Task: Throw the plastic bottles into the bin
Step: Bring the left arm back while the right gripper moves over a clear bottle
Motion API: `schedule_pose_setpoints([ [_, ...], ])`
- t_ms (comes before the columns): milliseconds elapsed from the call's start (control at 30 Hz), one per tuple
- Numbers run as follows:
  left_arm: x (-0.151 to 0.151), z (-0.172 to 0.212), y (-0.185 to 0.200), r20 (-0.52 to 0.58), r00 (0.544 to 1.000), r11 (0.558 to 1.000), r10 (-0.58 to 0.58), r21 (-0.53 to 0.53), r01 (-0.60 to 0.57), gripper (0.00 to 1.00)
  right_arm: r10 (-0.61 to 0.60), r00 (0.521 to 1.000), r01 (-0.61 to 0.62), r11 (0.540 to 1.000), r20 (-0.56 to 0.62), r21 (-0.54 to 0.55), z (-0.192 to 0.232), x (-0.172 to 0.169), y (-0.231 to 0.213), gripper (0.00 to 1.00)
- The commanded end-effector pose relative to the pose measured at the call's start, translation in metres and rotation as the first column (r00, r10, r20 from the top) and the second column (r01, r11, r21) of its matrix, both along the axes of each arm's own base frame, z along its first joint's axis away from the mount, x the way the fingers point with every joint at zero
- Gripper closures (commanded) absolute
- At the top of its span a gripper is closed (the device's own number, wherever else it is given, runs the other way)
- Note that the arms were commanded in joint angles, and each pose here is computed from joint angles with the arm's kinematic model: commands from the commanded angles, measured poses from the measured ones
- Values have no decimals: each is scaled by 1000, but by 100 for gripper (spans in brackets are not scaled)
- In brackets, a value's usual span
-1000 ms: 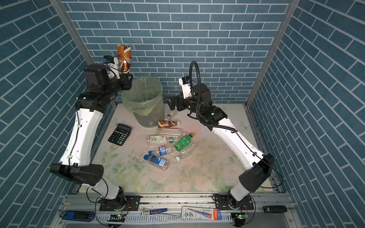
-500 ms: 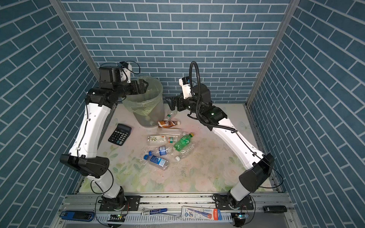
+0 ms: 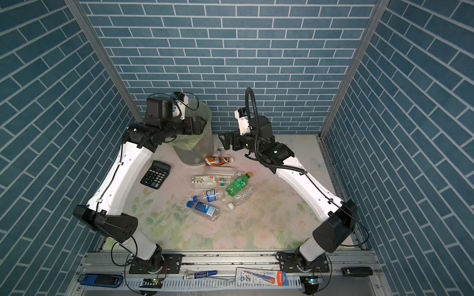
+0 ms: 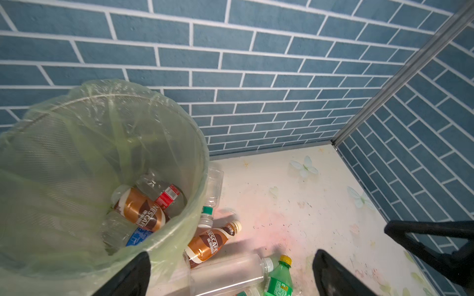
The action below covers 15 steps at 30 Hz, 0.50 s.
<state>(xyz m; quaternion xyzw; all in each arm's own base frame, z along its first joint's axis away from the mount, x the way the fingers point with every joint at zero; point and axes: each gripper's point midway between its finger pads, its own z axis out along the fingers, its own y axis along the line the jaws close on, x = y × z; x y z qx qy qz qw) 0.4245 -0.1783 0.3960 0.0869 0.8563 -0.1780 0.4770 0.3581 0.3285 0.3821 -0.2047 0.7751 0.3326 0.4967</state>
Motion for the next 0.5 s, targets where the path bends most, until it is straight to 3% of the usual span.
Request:
schedule_pose_setpoints([
  [0,-22,1,-7,12,1000,1000,-7,-8,7,1,-51,998,51,999,-26,5,-5,-7,-20,1],
  [300,-70,-63,-21,-132,991,998,-19,-61,11,1,-154,979,140,984,-131,-110,-68,-33,-63,1],
  [467,-94,-90,-36,-167,985,997,-31,-81,17,1,-271,926,232,958,-263,-168,-120,-47,-89,1],
])
